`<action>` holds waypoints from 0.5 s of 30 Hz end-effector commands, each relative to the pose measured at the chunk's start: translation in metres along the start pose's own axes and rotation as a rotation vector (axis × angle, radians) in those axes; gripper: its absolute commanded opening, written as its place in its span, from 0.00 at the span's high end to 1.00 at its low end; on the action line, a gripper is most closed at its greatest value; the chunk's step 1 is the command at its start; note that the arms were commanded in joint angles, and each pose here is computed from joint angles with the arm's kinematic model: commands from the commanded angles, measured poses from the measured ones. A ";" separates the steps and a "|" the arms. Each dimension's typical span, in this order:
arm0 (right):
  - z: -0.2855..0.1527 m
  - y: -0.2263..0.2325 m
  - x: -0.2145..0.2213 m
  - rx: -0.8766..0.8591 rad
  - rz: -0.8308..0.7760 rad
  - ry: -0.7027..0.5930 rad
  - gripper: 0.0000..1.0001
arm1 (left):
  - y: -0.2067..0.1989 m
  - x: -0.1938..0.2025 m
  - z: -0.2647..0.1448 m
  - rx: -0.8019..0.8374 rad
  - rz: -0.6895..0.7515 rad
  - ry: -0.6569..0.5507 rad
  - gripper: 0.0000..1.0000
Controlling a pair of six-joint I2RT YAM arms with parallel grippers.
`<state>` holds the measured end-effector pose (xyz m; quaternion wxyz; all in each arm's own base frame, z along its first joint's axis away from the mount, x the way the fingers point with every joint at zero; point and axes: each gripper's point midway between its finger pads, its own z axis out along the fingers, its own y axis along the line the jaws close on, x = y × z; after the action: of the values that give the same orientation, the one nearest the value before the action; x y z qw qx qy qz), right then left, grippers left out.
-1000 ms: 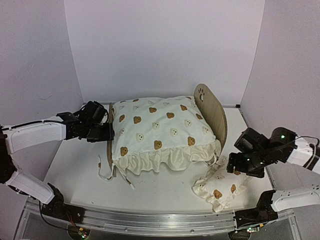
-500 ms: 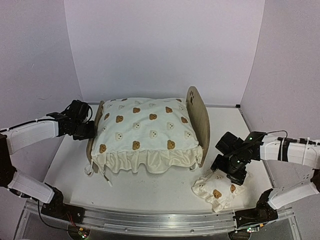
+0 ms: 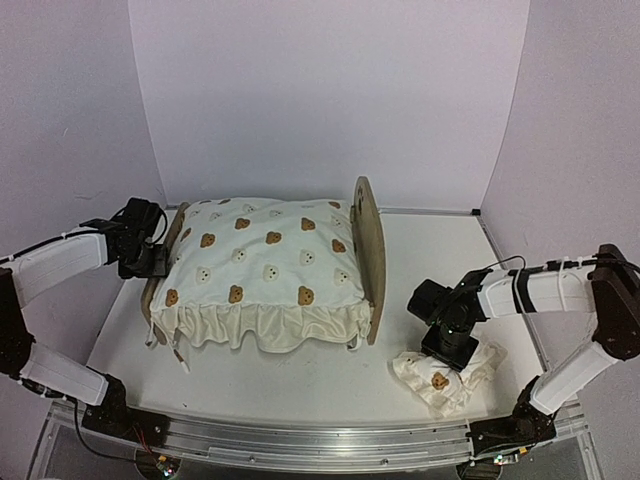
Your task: Set up the pet bed
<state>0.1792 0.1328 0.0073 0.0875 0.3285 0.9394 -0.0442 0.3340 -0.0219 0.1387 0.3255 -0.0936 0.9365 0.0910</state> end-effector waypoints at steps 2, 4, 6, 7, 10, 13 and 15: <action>-0.032 0.002 -0.030 -0.049 -0.052 -0.193 0.85 | 0.008 -0.044 -0.048 0.038 -0.041 -0.088 0.28; -0.062 0.003 -0.051 -0.072 -0.107 -0.304 1.00 | 0.001 -0.060 -0.074 0.130 -0.067 -0.140 0.23; -0.107 0.013 -0.078 -0.115 -0.196 -0.443 1.00 | -0.004 -0.075 -0.101 0.209 -0.085 -0.195 0.20; -0.134 0.024 -0.089 -0.157 -0.259 -0.497 1.00 | -0.009 -0.079 -0.112 0.259 -0.090 -0.212 0.20; -0.223 0.072 -0.103 -0.354 -0.492 -0.656 1.00 | -0.016 -0.086 -0.140 0.366 -0.115 -0.258 0.19; -0.298 0.117 -0.096 -0.485 -0.684 -0.774 1.00 | -0.028 -0.087 -0.159 0.478 -0.119 -0.274 0.19; -0.338 0.148 -0.075 -0.538 -0.804 -0.831 1.00 | -0.035 -0.085 -0.165 0.530 -0.112 -0.268 0.20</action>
<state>0.2767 0.1953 0.2727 0.4178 0.0382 0.9055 0.0639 0.3159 -0.0590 0.2988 0.4658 -0.0719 0.8775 -0.0888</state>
